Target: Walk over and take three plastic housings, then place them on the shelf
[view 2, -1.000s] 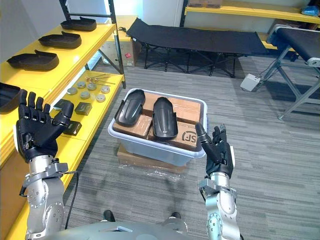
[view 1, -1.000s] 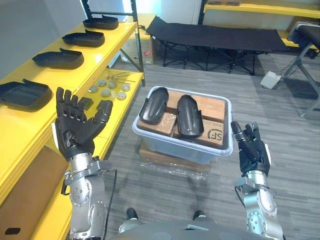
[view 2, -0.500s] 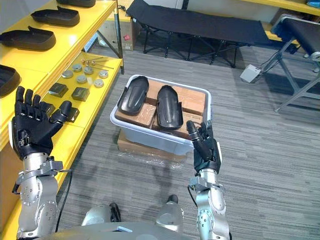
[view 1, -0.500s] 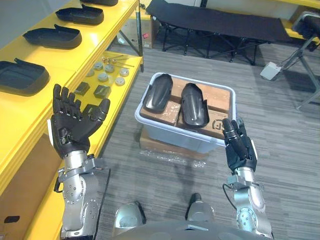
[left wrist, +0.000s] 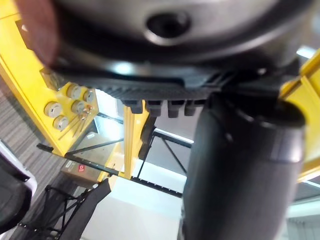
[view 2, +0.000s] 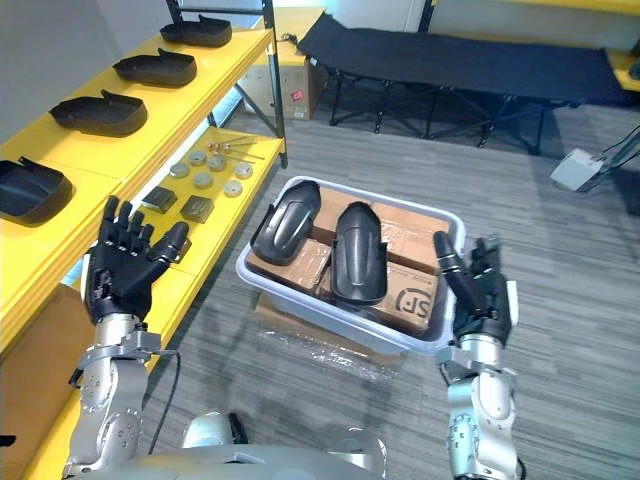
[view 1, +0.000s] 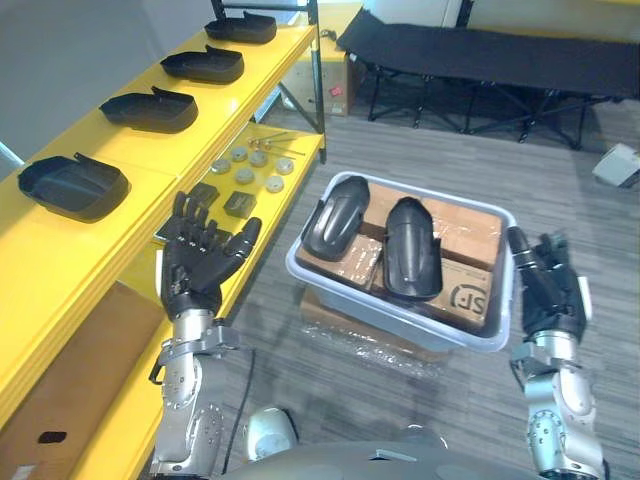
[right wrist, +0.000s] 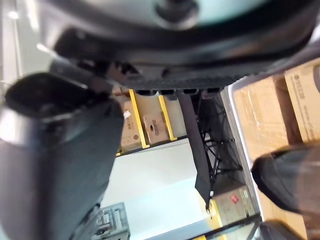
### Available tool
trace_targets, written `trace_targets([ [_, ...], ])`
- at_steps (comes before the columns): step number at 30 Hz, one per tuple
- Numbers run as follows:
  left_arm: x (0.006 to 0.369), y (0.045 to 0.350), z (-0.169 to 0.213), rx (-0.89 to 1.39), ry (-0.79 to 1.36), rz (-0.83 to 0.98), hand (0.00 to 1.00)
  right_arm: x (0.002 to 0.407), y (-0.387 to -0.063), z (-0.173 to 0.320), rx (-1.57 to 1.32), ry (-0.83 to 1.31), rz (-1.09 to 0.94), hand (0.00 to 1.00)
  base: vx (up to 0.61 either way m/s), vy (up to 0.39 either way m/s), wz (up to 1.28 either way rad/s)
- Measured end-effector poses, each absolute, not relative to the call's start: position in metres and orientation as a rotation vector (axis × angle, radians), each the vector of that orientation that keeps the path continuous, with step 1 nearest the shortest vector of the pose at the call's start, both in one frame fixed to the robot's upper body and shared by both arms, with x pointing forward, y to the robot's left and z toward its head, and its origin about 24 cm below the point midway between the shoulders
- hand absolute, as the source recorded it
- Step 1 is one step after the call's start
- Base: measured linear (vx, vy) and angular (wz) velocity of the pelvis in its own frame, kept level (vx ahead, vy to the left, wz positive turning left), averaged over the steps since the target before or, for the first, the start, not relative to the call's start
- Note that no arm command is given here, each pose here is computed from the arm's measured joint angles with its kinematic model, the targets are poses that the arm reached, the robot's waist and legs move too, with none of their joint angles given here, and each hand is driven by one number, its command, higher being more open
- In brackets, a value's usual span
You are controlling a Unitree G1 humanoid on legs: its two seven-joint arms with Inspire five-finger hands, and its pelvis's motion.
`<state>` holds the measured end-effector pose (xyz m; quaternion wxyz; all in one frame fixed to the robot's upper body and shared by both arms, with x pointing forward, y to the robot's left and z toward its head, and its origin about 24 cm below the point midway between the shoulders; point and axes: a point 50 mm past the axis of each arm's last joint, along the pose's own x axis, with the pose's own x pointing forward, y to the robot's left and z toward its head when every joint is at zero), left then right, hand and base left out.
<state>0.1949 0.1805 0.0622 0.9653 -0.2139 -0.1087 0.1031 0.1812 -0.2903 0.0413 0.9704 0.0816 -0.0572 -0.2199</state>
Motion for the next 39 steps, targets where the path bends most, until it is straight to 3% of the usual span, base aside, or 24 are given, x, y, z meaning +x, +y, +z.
trace_targets([
  [7,0.200,0.186,0.067,-0.387,-0.231,0.180,1.00,0.173,-0.275,0.023,0.205,-0.055,-0.610,1.00,0.05,0.159,0.02],
  [13,0.199,0.193,0.075,-0.381,-0.267,0.212,1.00,0.168,-0.287,0.020,0.121,-0.006,-0.700,1.00,-0.05,0.019,0.07],
  [20,0.206,0.182,0.082,-0.391,-0.289,0.133,1.00,0.212,-0.317,0.015,0.041,0.104,-0.816,1.00,-0.13,-0.014,0.14],
  [28,0.215,0.161,0.087,-0.363,-0.289,-0.035,1.00,0.262,-0.368,0.057,-0.046,0.092,-0.884,1.00,-0.12,-0.008,0.11],
  [39,0.229,0.145,0.078,-0.336,-0.235,-0.124,1.00,0.313,-0.396,0.121,-0.150,0.136,-0.831,1.00,0.00,0.013,0.10],
])
